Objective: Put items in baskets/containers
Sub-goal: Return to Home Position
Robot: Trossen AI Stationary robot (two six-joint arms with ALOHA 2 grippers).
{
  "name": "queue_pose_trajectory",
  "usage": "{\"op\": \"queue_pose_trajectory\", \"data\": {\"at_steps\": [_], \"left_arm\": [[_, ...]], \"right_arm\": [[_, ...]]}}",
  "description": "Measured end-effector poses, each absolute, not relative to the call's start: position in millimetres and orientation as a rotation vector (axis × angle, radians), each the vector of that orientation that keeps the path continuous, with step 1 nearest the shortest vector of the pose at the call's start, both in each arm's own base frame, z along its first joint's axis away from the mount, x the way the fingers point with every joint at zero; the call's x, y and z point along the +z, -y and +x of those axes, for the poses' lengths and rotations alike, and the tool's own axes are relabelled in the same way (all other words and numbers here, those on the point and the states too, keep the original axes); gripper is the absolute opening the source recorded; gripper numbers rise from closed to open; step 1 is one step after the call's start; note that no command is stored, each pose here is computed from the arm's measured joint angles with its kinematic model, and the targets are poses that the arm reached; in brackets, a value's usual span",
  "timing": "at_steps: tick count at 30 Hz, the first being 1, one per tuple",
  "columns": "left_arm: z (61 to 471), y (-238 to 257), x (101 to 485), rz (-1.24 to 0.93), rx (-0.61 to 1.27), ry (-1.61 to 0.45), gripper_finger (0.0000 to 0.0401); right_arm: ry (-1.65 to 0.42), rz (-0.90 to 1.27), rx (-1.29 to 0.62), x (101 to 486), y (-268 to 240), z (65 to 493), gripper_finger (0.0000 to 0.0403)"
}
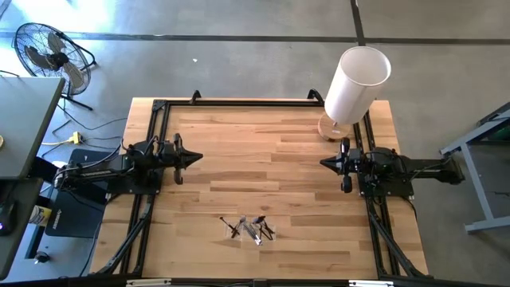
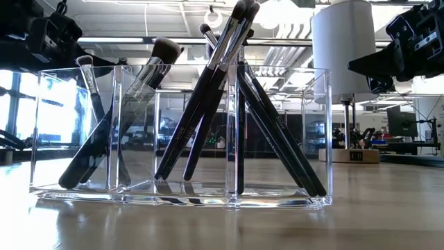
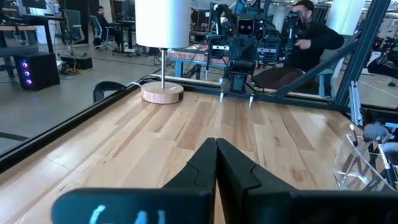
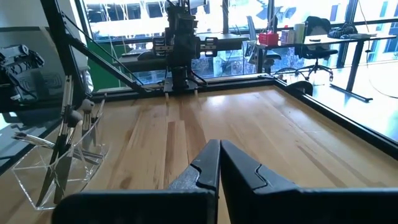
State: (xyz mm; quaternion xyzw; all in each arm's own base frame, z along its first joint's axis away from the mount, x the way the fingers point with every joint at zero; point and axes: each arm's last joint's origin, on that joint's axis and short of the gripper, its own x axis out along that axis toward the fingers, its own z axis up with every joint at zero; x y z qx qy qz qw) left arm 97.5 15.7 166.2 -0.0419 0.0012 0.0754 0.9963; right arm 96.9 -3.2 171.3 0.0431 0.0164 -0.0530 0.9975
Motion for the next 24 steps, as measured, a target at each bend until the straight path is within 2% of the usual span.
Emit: {"op": "queue_pose_trajectory", "data": {"at_steps": [24], "left_arm": [[97.5, -15.6, 166.2, -0.084, 0.149, -0.003, 0.0000]], "right_arm": [[-0.032, 0.086, -0.106, 171.3, 3.2, 96.9, 0.0009]]}}
